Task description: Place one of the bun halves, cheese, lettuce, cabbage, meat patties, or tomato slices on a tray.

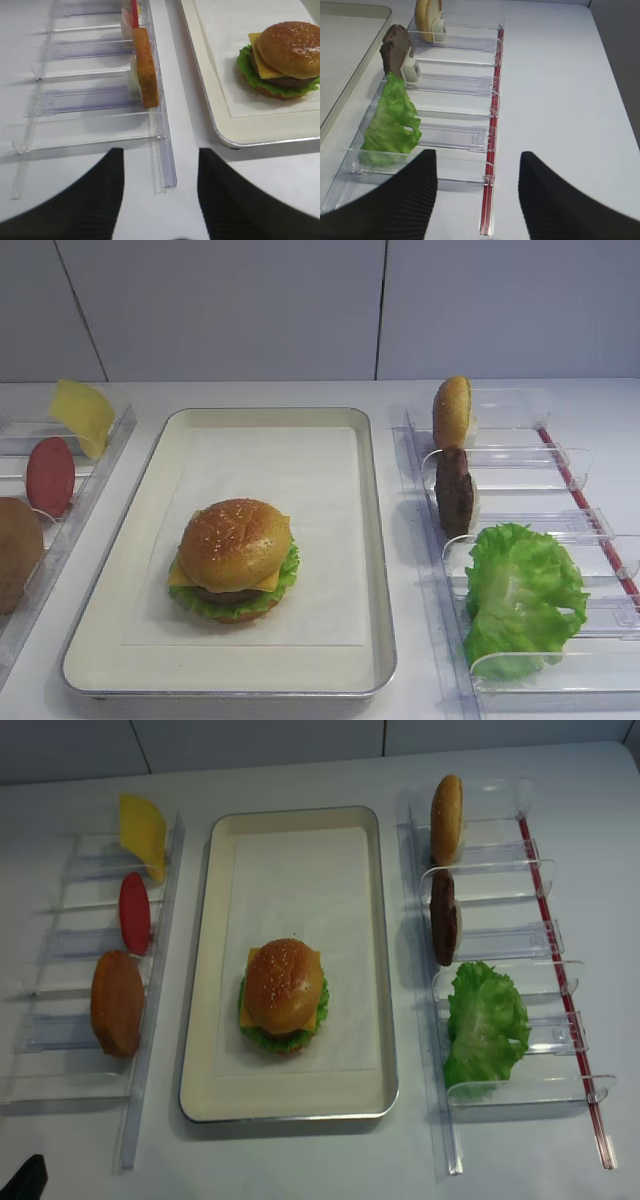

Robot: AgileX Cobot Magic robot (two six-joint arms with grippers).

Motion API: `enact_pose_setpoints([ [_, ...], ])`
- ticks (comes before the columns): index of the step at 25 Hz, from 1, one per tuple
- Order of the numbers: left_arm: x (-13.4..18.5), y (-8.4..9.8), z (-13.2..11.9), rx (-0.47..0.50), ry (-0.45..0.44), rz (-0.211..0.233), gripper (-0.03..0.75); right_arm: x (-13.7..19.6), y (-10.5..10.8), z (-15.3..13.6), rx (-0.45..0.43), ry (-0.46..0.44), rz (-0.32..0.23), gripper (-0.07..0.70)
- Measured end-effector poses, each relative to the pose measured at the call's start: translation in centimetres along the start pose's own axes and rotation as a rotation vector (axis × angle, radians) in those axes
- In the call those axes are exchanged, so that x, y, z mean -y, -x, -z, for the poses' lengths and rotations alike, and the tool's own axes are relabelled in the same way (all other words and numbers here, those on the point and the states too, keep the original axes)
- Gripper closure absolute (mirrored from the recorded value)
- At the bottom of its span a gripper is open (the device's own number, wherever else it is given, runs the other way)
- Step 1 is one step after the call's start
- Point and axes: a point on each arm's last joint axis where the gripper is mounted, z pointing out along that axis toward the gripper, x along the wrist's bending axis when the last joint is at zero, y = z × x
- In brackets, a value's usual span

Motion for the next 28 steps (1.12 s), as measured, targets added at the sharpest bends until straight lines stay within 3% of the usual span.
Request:
enact_pose_setpoints([
  [5,0.00,0.00,0.00,0.000,0.000,0.000,0.397,0.20,0.07,-0.22,0.006,-0.012,0.028,0.228],
  [28,0.00,0.00,0.00,0.000,0.000,0.000,0.397,0.28,-0.15,-0.28,-0.018,-0.019,0.017,0.228],
])
